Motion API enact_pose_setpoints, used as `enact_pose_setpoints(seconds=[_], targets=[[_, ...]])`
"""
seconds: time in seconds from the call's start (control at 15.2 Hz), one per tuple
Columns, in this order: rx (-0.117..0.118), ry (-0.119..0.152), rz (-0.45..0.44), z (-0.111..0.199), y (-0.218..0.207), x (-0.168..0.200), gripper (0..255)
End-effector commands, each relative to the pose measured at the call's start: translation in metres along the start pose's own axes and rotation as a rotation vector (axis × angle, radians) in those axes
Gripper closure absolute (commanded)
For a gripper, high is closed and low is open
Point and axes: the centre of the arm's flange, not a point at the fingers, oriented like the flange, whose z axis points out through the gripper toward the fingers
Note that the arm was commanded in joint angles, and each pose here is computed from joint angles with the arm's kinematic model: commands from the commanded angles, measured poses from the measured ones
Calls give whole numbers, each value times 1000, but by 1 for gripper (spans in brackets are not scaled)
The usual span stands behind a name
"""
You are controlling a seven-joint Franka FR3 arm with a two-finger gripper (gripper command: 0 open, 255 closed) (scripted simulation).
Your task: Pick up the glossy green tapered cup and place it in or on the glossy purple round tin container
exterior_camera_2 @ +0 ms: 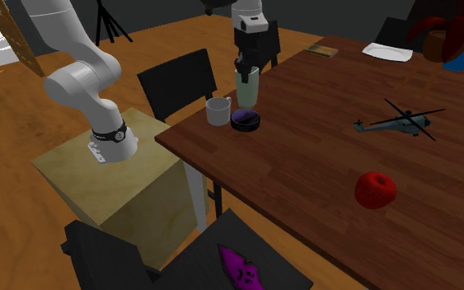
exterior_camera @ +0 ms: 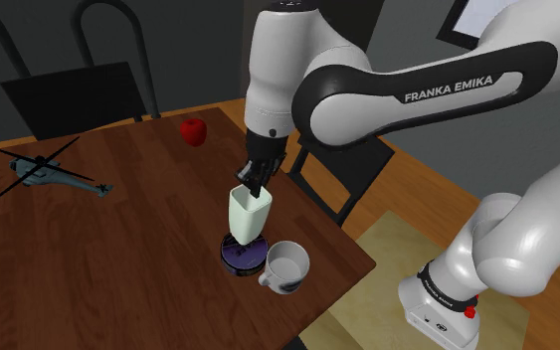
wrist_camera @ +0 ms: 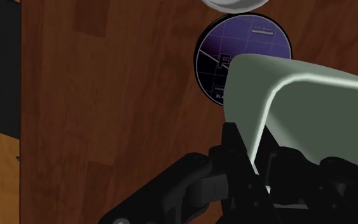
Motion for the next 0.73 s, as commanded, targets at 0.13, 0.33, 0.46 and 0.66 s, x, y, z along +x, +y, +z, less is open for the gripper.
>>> enact_pose_setpoints(seconds=[0.13,0.33,0.46,0.66], targets=[[0,1,0,21,0,-1,255],[0,1,0,37,0,-1,255],[0,1,0,37,0,-1,255],[0,1,0,37,0,-1,255]])
